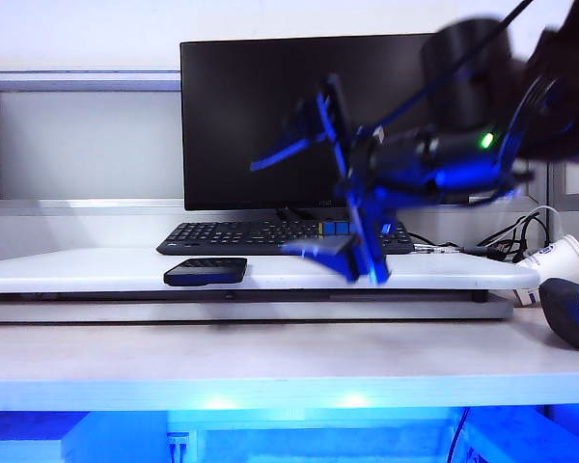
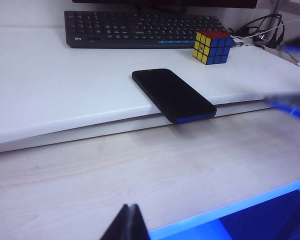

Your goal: Put the phone on top of the Rubik's Cube.

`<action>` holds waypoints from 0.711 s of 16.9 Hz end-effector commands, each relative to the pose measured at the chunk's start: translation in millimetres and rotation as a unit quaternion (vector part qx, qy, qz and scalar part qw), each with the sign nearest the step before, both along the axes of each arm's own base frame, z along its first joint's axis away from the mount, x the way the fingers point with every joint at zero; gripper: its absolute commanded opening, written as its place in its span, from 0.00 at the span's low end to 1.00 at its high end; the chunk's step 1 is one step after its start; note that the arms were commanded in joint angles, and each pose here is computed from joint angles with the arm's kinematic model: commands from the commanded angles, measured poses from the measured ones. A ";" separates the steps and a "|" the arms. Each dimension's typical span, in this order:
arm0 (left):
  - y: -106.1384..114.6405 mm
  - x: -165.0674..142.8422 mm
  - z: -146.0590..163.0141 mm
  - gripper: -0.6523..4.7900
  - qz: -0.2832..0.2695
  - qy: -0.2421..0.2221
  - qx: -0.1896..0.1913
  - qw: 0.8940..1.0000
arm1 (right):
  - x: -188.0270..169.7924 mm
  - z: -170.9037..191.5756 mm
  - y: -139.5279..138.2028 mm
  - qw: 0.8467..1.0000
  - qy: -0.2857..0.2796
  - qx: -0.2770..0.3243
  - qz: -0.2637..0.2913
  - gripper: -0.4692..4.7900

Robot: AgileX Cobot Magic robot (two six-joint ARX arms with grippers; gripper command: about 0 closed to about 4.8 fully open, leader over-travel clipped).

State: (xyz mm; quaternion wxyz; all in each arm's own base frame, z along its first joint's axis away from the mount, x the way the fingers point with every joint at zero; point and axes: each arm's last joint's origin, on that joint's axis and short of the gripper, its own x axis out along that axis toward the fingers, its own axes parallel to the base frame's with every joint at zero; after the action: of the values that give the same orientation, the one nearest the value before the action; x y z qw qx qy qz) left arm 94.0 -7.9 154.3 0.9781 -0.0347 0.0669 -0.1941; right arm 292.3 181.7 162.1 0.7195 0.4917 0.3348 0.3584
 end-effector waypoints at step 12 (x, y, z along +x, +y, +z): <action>0.0 -0.2 -0.6 0.11 -0.003 0.003 0.001 1.000 | 38.4 -30.9 36.4 0.999 0.044 -0.024 0.007 0.93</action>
State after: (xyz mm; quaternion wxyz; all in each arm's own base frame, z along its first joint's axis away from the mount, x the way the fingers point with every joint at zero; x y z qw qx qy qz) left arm 94.0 -7.9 154.3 0.9781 -0.0347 0.0667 -0.1939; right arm 327.7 215.8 128.2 0.7105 0.4859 0.3878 0.3297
